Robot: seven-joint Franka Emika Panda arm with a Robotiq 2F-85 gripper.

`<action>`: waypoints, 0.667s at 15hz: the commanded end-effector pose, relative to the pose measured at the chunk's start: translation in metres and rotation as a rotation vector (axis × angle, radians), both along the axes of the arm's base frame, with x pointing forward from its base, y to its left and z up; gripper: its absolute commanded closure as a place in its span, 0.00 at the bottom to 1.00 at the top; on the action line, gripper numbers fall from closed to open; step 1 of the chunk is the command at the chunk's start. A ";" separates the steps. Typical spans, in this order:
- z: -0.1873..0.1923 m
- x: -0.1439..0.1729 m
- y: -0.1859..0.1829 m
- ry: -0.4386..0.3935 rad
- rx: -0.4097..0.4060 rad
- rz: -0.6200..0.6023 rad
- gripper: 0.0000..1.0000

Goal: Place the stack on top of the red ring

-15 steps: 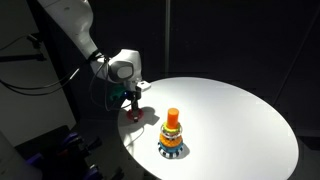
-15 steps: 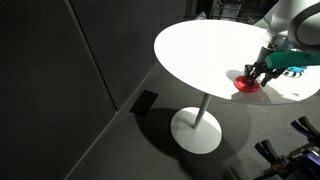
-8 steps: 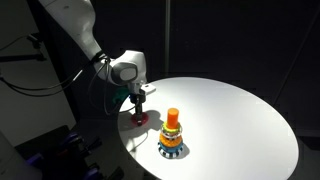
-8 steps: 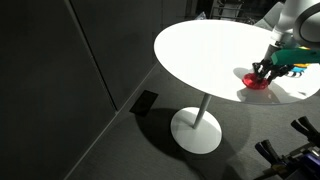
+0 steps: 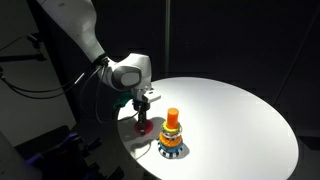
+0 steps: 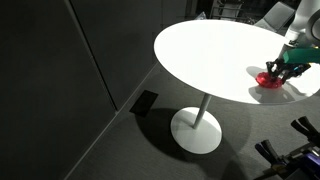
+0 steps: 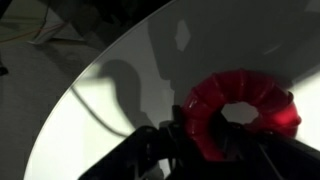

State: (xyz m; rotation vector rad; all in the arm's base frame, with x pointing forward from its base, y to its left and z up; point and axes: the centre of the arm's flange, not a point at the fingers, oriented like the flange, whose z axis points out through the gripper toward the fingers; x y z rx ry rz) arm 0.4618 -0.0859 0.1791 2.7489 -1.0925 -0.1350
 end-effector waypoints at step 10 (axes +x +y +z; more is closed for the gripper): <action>0.008 -0.025 -0.057 -0.020 -0.056 -0.181 0.90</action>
